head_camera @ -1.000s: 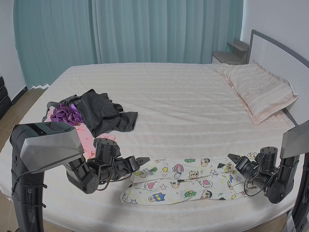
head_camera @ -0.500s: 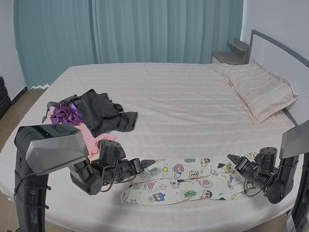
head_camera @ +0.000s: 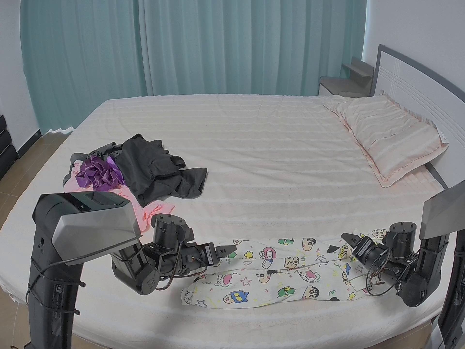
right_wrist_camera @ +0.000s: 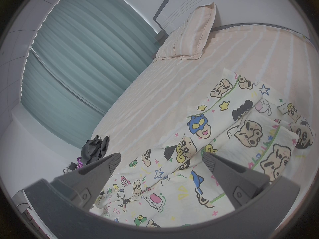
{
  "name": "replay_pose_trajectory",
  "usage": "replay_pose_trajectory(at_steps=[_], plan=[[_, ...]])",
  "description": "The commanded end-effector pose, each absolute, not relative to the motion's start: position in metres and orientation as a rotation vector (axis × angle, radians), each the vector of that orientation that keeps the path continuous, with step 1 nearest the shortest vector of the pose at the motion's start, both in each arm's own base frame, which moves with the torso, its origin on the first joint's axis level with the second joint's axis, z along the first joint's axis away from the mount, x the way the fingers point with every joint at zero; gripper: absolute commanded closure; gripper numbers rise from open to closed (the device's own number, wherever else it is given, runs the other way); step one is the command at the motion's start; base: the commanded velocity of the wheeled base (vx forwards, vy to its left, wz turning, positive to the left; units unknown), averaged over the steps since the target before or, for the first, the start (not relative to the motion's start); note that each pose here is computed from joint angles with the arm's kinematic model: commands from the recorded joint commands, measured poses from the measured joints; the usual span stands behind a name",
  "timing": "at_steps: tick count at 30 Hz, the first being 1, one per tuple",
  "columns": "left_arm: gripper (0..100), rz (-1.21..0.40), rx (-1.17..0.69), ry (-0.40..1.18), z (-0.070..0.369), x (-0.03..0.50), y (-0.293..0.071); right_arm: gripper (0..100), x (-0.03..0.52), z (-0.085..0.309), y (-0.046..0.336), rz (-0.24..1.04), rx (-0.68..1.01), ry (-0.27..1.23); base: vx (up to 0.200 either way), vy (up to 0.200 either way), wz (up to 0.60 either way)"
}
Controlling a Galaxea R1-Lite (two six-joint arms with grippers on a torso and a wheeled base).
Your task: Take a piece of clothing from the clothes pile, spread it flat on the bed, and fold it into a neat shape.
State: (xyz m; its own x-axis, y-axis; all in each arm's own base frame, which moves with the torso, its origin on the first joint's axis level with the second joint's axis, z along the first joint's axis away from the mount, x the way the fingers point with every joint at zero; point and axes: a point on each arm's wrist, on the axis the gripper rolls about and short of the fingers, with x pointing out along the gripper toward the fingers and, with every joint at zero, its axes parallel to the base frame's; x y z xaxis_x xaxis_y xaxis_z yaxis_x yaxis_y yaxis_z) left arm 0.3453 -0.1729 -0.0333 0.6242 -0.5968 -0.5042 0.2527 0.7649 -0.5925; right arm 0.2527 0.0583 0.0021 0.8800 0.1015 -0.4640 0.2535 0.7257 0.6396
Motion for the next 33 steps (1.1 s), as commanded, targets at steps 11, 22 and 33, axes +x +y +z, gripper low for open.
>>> replay_pose_trajectory(at_steps=[11, 22, 33], plan=[[100, -0.499, -0.498, 0.779, -0.043, 0.343, -0.171, 0, 0.254, 0.002, 0.059, -0.082, 0.765, 0.491, 0.000, 0.000, 0.00], [100, -0.501, -0.511, 0.711, -0.017, 0.344, -0.166, 0, 0.254, 0.002, 0.059, -0.083, 0.765, 0.489, 0.000, 0.000, 0.00], [100, -0.539, -0.516, 0.624, 0.018, 0.341, -0.169, 0, 0.250, 0.005, 0.042, -0.172, 0.762, 0.461, 0.000, 0.000, 0.00]])
